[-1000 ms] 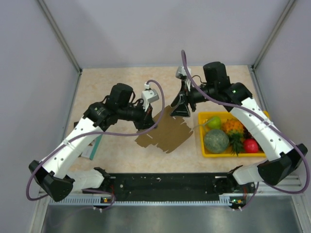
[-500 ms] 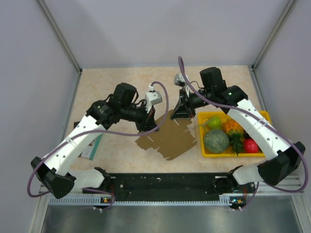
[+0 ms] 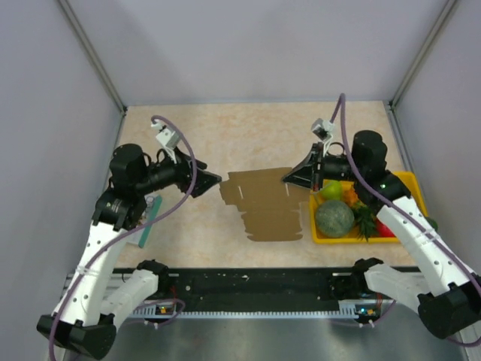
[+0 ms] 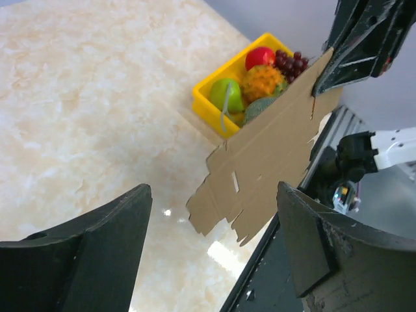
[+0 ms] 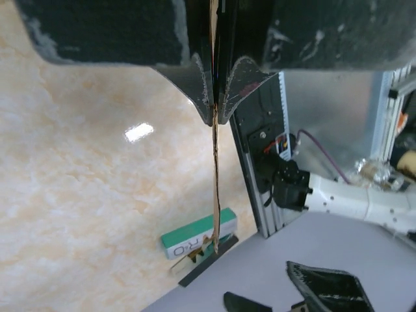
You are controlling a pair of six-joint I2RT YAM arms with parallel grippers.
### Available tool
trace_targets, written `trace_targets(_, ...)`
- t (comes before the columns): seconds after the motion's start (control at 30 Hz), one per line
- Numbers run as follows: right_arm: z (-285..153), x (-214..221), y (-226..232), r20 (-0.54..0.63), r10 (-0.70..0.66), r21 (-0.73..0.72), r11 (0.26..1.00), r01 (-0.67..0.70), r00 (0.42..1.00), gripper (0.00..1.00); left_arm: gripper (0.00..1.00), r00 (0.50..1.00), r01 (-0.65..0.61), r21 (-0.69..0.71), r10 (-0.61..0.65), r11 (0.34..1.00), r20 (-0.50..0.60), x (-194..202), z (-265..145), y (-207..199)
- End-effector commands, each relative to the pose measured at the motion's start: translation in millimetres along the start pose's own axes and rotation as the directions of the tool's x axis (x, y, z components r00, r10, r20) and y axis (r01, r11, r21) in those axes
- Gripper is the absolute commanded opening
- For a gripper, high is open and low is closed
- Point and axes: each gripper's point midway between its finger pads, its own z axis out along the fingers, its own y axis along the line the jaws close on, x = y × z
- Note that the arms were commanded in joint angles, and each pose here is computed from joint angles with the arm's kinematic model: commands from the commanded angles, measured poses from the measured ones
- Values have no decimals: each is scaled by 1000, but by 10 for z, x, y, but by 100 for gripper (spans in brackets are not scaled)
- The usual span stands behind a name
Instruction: Fold the paper box
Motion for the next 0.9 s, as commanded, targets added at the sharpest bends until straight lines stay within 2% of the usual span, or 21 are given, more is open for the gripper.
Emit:
trace_targets(0.0, -196, -436, 110, 236, 87, -31, 996, -82, 968, 0, 83, 985, 98, 166, -119, 981, 123, -182, -27, -149)
trace_targets(0.13, -283, -551, 232, 317, 169, -77, 985, -152, 933, 0, 84, 973, 147, 290, -192, 946, 131, -162, 33, -244)
trace_targets(0.17, -314, -602, 294, 337, 164, -93, 986, -140, 927, 0, 84, 973, 90, 328, -154, 940, 174, -200, 34, -278)
trace_targets(0.2, -326, -624, 311, 349, 172, -96, 984, -147, 921, 0, 84, 968, 139, 356, -202, 924, 148, -182, 36, -310)
trace_targets(0.3, -385, -717, 357, 391, 169, -82, 985, -149, 905, 0, 84, 971, 147, 373, -206, 916, 125, -180, 43, -335)
trace_targets(0.43, -404, -737, 395, 413, 187, -101, 982, -159, 892, 0, 75, 974, 132, 391, -192, 911, 119, -192, 16, -392)
trace_targets(0.5, -428, -773, 461, 434, 161, -124, 985, -118, 886, 0, 64, 974, 132, 423, -198, 897, 114, -211, -1, -465)
trace_targets(0.67, -423, -685, 447, 445, 186, -146, 980, -135, 876, 0, 44, 979, 95, 463, -166, 881, 115, -256, 7, -617)
trace_targets(0.7, -419, -664, 424, 442, 185, -136, 981, -139, 878, 0, 35, 980, 88, 465, -160, 881, 118, -261, 11, -627)
trace_targets(0.77, -375, -546, 336, 395, 186, -94, 982, -162, 900, 0, 22, 985, 63, 462, -130, 885, 115, -256, 18, -630)
trace_targets(0.8, -385, -565, 337, 380, 173, -70, 985, -159, 909, 3, 12, 987, 55, 450, -117, 891, 112, -249, 28, -610)
trace_targets(0.83, -358, -403, 204, 323, 170, 1, 984, -180, 931, 21, 6, 989, 44, 435, -100, 899, 107, -236, 36, -587)
trace_targets(0.87, -368, -345, 161, 293, 164, 45, 982, -185, 942, 32, 2, 993, 38, 393, -78, 919, 87, -194, 51, -524)
